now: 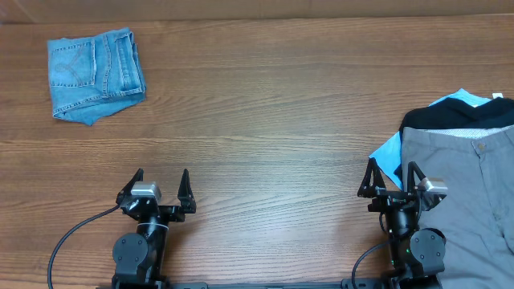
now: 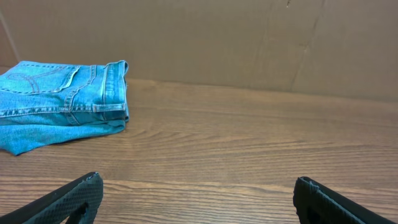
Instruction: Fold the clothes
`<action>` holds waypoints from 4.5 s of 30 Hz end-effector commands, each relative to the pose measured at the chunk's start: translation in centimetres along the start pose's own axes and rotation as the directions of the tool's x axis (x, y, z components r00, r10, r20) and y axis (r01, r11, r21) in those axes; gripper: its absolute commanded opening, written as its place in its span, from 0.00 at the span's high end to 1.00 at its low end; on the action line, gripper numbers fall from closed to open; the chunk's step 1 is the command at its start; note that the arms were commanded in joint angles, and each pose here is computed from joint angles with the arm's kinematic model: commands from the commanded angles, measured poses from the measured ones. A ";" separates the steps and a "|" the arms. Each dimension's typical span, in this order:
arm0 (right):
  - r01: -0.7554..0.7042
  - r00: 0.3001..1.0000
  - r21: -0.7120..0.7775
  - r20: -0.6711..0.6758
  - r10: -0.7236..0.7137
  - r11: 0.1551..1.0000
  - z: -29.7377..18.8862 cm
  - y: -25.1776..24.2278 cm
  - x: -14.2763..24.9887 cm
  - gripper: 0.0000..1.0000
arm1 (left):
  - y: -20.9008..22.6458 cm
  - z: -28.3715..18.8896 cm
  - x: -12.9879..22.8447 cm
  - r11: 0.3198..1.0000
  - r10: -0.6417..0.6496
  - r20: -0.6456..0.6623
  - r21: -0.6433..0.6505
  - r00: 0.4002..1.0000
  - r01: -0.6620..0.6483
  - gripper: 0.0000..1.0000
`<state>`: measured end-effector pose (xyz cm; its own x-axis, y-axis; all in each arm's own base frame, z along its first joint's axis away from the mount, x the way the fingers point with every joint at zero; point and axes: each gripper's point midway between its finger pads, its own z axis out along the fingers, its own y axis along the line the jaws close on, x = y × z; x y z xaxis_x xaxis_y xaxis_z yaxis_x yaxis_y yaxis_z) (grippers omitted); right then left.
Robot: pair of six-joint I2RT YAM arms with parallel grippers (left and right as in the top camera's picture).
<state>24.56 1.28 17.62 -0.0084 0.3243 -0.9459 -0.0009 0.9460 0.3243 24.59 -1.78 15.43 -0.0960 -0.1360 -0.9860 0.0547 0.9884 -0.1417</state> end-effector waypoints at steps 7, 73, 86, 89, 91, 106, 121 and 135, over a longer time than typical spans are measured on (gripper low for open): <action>-0.001 1.000 -0.003 0.006 0.001 1.000 0.0 0.0 0.1 0.00 | 0.0 0.0 0.0 1.000 -0.010 0.002 0.003 1.000 0.010 0.00; -0.112 0.958 -0.187 -0.280 0.056 0.976 -1.7 8.1 -8.8 0.00 | -3.9 -2.1 -13.3 0.994 -0.021 -0.084 0.107 0.996 0.030 0.00; -0.045 0.737 0.076 -0.670 0.084 0.996 4.6 8.0 -9.1 0.00 | -5.6 2.0 -15.0 0.994 0.006 -0.605 0.092 0.796 0.063 0.00; 0.032 0.707 0.227 -0.693 0.138 0.973 6.5 4.7 -6.9 0.00 | -6.9 2.1 -13.7 0.982 0.001 -0.665 0.142 0.747 0.125 0.00; 0.089 0.684 0.370 -0.698 0.214 0.925 7.7 1.4 -5.1 0.00 | -7.4 2.1 -12.9 0.976 -0.001 -0.696 0.156 0.718 0.154 0.00; 0.235 0.495 0.700 -0.683 0.537 0.674 11.0 -13.8 6.5 0.26 | -6.9 2.2 -11.0 0.979 -0.010 -0.761 0.123 0.649 0.160 0.00; 0.287 0.422 0.656 -0.741 0.522 0.698 11.3 -15.7 10.8 0.39 | -6.8 3.1 -9.8 0.980 -0.015 -0.789 0.109 0.614 0.164 0.00; 0.297 0.437 0.662 -0.735 0.519 0.688 10.9 -16.4 11.6 0.49 | -6.6 3.6 -8.6 0.981 -0.020 -0.818 0.094 0.574 0.169 0.00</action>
<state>35.68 -10.10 1.46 -0.7396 0.6322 -0.2311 0.6564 0.7534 -0.0397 28.24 -7.20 23.68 -0.8809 -0.0532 -0.4702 0.1070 0.9455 -0.3075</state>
